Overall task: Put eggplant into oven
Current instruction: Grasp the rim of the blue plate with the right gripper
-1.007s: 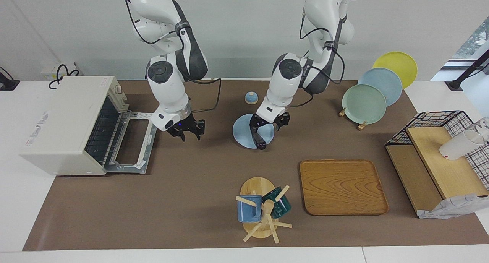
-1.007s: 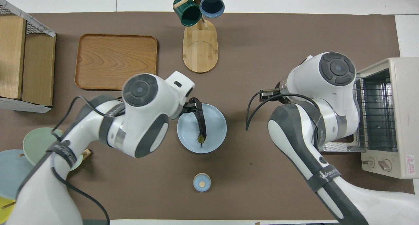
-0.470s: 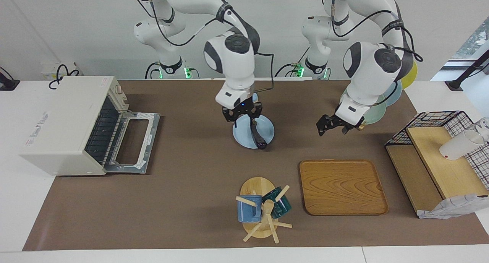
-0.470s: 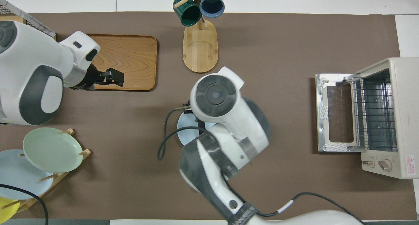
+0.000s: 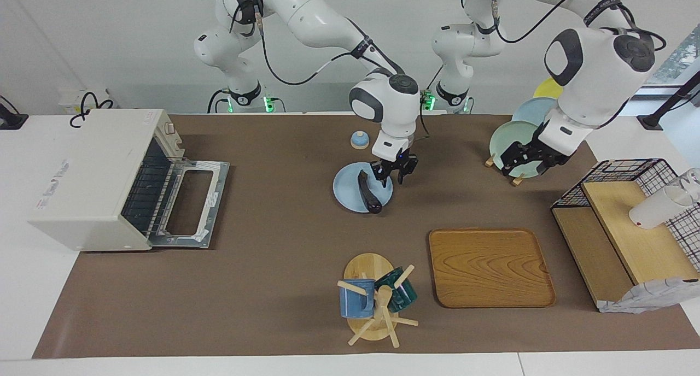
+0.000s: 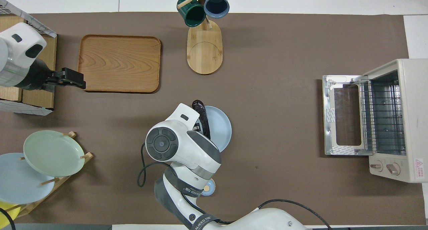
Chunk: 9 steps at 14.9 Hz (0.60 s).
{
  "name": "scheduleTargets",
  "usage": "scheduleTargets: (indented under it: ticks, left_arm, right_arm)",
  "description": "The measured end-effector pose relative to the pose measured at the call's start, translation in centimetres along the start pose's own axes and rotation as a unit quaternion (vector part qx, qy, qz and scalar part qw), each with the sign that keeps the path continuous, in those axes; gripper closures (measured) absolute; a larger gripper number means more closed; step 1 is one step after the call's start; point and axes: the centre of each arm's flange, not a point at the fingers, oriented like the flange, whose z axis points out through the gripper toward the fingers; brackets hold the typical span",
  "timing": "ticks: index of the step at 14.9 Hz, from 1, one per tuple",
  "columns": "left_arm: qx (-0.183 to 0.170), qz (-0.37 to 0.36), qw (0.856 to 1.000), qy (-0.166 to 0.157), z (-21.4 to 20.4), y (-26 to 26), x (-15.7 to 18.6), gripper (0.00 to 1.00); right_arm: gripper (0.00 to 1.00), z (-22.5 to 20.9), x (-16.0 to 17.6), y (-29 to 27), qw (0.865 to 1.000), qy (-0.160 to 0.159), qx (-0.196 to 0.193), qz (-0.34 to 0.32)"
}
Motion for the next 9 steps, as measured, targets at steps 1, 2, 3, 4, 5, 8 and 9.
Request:
scheduleTargets:
  ticks: [1,2,3,4,5,8,9]
  left_arm:
    - [0.006,0.002,1.0,-0.005,-1.1,0.0,-1.0,0.0]
    - [0.01,0.005,1.0,-0.01,-2.2,0.1,-2.0,0.0]
    - [0.012,0.006,1.0,-0.015,-2.9,0.1,-2.9,0.0]
    - [0.014,0.007,1.0,-0.018,-3.4,0.2,-3.7,0.0]
    - [0.015,0.007,1.0,-0.019,-3.7,0.1,-4.2,0.0]
    - [0.017,0.004,1.0,-0.017,-3.9,-0.3,-4.7,0.0]
    - [0.023,0.004,1.0,-0.015,-4.0,-0.5,-4.6,0.0]
  right_arm:
    - [0.51,0.1,0.0,0.3,1.0,0.001,0.0,0.002]
    - [0.51,0.1,-0.1,0.5,1.0,0.003,0.002,0.002]
    - [0.51,0.3,-0.3,0.6,1.0,0.006,0.005,0.001]
    - [0.51,0.4,-0.5,0.6,1.0,0.009,0.008,0.001]
    - [0.51,0.5,-0.7,0.7,1.0,0.011,0.01,0.0]
    - [0.51,0.8,-1.1,0.6,1.0,0.011,0.012,-0.001]
    - [0.51,0.9,-1.3,0.5,1.0,0.011,0.014,0.0]
